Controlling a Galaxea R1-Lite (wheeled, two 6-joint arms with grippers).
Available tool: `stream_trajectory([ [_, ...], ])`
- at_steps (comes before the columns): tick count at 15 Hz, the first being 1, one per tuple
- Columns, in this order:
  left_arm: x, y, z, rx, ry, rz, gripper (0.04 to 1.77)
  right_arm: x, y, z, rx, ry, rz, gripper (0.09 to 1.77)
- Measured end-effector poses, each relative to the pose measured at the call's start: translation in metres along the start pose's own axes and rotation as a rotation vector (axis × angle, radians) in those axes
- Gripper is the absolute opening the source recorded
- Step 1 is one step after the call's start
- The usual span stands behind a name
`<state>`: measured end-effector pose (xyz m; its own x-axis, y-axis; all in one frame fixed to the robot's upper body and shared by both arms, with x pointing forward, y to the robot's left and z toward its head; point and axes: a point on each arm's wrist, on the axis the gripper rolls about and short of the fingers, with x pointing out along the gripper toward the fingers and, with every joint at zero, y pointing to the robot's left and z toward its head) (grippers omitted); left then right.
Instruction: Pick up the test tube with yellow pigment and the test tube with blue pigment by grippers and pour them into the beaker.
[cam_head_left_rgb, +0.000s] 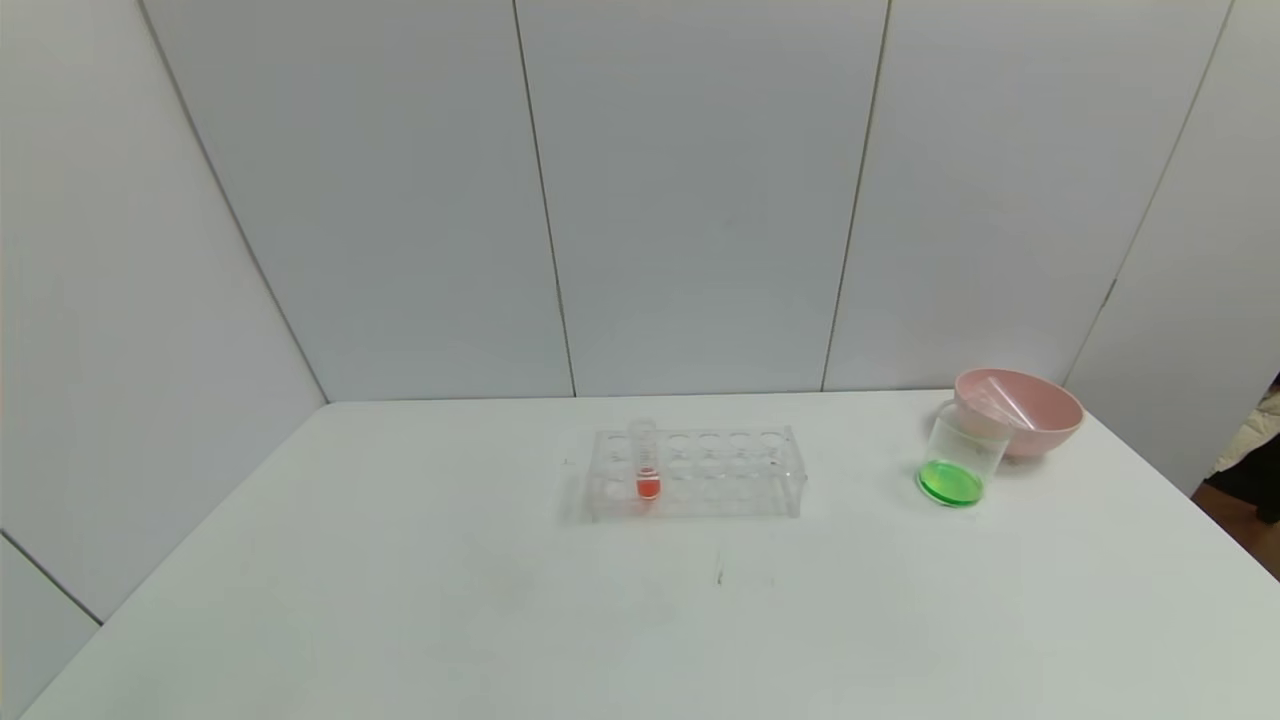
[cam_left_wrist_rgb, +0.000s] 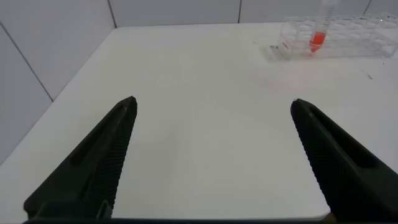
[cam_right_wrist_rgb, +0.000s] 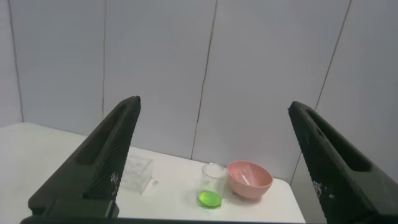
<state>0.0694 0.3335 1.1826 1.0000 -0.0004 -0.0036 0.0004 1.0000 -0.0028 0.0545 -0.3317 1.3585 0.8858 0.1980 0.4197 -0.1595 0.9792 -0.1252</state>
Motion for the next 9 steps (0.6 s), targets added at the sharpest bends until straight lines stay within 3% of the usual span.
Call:
stream_trajectory([
  [3, 0.0, 0.0, 0.0, 0.0, 0.0, 0.0, 1.76, -0.043, 0.009, -0.018, -0.045, -0.05, -0.003, 1.7],
  [5, 0.0, 0.0, 0.0, 0.0, 0.0, 0.0, 1.76, -0.053, 0.011, -0.038, -0.055, -0.049, -0.046, 1.7],
  [7, 0.0, 0.0, 0.0, 0.0, 0.0, 0.0, 1.76, -0.054, 0.011, -0.062, -0.05, -0.017, -0.104, 1.7],
  [9, 0.0, 0.0, 0.0, 0.0, 0.0, 0.0, 1.76, -0.053, 0.011, -0.094, -0.041, 0.064, -0.162, 1.7],
])
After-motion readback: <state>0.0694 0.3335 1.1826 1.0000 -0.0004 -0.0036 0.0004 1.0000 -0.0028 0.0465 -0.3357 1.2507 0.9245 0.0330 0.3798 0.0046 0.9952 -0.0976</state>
